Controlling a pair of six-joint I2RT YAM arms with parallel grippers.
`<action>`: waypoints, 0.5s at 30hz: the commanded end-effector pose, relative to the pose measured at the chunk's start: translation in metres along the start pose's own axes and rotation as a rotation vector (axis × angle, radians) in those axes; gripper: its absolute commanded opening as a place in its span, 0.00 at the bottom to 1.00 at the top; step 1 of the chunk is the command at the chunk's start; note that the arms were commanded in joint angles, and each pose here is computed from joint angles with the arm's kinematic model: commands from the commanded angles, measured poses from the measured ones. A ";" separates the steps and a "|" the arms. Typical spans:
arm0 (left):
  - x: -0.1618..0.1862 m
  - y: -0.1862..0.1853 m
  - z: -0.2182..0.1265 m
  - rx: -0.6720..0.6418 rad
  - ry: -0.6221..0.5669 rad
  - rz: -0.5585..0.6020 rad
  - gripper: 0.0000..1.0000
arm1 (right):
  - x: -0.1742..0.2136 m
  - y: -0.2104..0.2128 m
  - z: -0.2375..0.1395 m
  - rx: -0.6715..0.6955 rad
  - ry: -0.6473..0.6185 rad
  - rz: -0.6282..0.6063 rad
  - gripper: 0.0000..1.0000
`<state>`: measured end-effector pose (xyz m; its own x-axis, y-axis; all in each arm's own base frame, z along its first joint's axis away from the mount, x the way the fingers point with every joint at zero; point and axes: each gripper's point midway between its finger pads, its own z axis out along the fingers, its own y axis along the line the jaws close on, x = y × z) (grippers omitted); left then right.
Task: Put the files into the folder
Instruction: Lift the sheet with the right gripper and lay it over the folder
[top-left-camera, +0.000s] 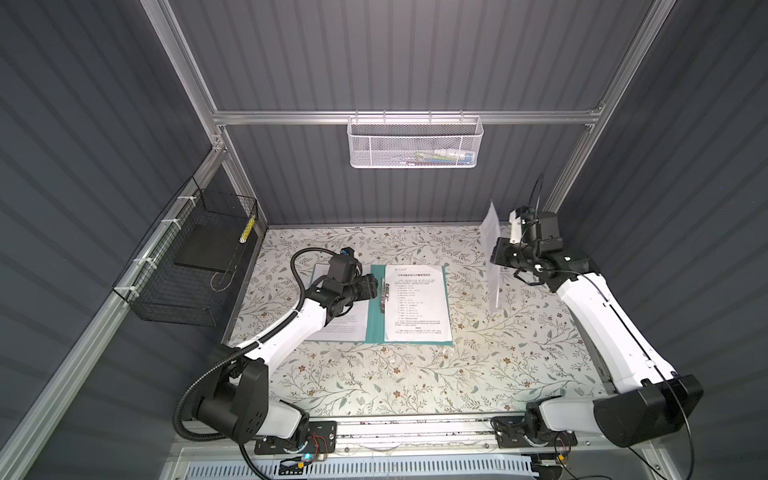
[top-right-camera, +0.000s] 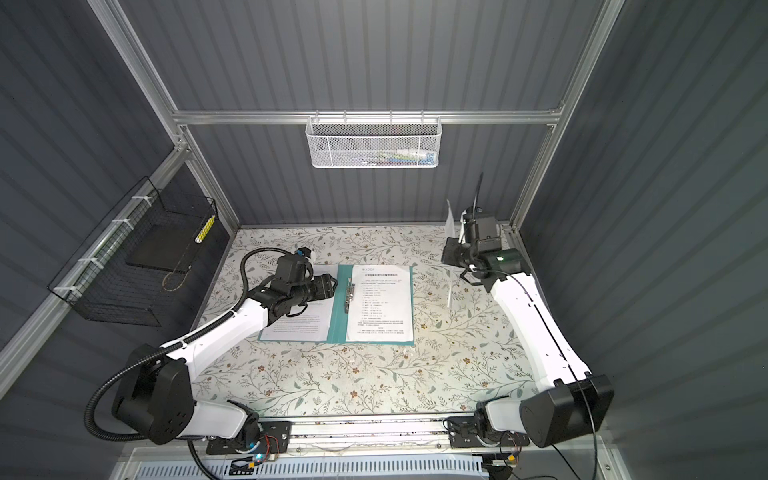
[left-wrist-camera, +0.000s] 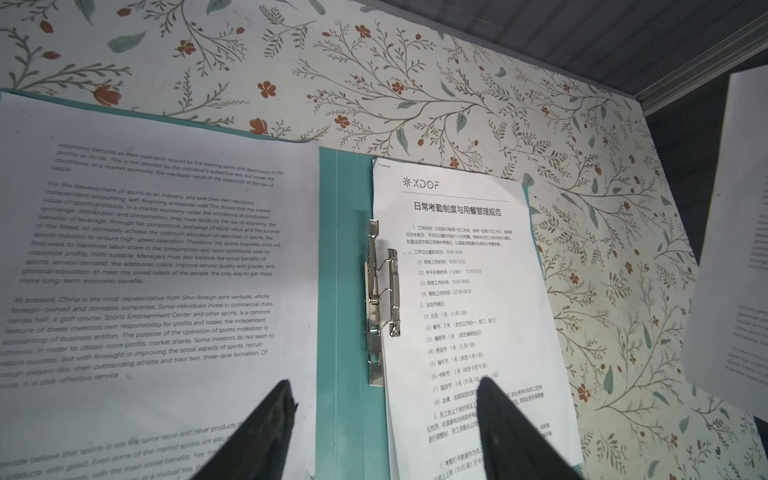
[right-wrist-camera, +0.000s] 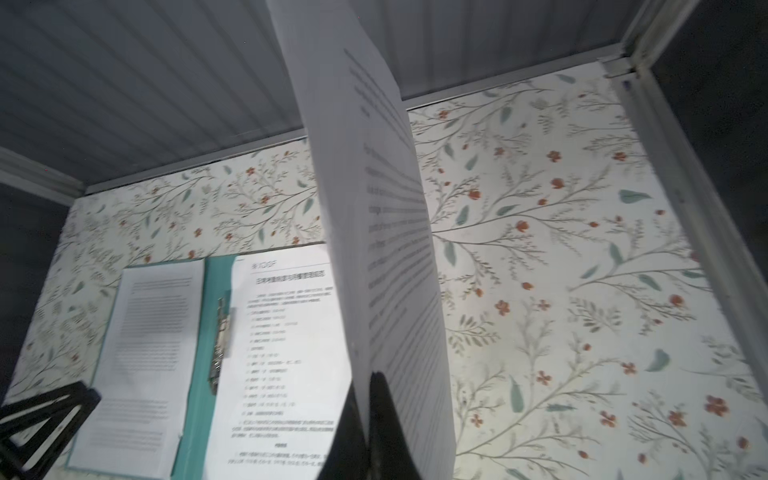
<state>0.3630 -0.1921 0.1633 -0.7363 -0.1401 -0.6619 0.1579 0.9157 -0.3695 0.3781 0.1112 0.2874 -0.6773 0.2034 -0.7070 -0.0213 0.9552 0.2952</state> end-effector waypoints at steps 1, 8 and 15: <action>0.005 0.005 -0.003 -0.021 0.016 0.019 0.70 | 0.016 0.051 0.016 -0.157 0.074 0.058 0.00; 0.012 0.005 -0.002 -0.005 0.024 0.001 0.70 | 0.023 0.102 0.036 -0.330 0.116 0.133 0.00; 0.020 0.007 0.002 -0.004 0.044 -0.004 0.70 | 0.048 0.091 0.077 -0.320 0.202 0.183 0.00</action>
<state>0.3556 -0.1890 0.1494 -0.7564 -0.1306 -0.6409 0.1489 0.9198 -0.3631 0.3941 0.2187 0.2489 -0.7976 0.2671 -0.5409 -0.1159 0.8121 0.5719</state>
